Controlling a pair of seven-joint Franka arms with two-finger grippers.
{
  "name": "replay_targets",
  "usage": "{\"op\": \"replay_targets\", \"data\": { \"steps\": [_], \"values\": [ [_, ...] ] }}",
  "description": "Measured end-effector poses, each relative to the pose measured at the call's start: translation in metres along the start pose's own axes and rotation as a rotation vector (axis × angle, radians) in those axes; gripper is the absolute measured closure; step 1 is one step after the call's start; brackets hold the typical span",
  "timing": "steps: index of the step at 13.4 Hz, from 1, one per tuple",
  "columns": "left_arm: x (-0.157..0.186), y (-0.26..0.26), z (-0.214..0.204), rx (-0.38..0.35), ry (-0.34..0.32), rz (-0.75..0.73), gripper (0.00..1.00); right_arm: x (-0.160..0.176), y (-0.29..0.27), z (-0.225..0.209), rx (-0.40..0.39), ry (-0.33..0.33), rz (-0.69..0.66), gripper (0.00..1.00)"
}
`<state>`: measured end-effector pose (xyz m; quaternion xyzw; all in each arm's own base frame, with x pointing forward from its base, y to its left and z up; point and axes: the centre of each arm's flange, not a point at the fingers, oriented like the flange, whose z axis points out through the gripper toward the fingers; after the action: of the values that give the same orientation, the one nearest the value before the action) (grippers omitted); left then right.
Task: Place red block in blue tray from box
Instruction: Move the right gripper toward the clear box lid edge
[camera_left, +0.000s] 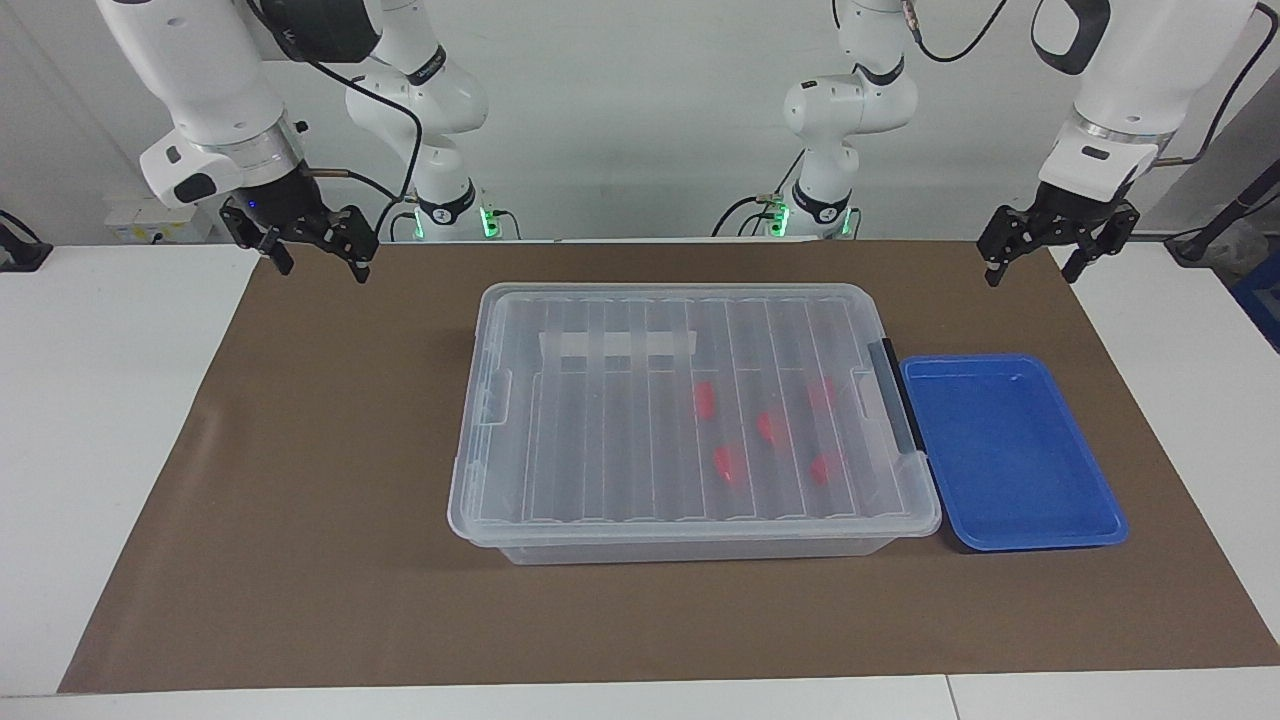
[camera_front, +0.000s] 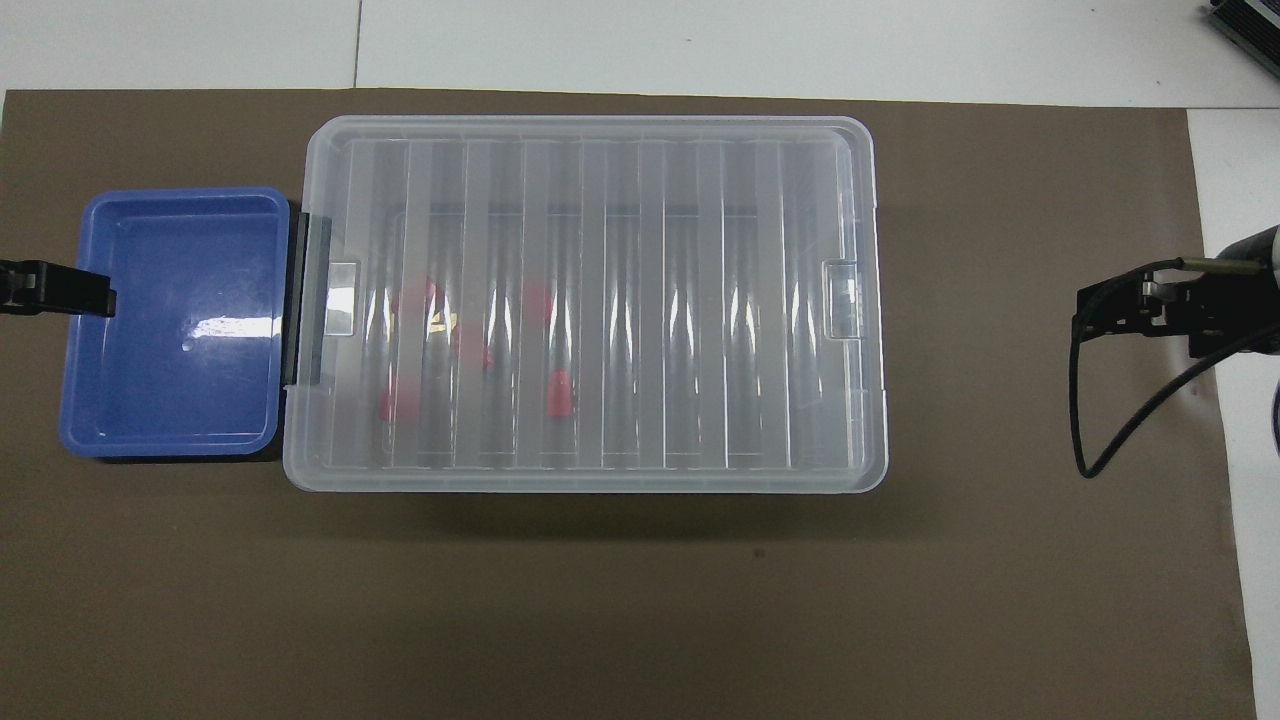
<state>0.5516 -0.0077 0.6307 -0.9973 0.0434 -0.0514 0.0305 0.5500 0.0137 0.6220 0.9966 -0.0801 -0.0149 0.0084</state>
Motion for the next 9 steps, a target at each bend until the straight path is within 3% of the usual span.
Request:
{"op": "replay_targets", "data": {
  "steps": [9],
  "values": [
    [0.0, 0.0, 0.0, 0.0, 0.0, 0.0, 0.0, 0.0054, -0.0037, 0.0088, 0.006, 0.029, 0.004, 0.0]
  ]
}}
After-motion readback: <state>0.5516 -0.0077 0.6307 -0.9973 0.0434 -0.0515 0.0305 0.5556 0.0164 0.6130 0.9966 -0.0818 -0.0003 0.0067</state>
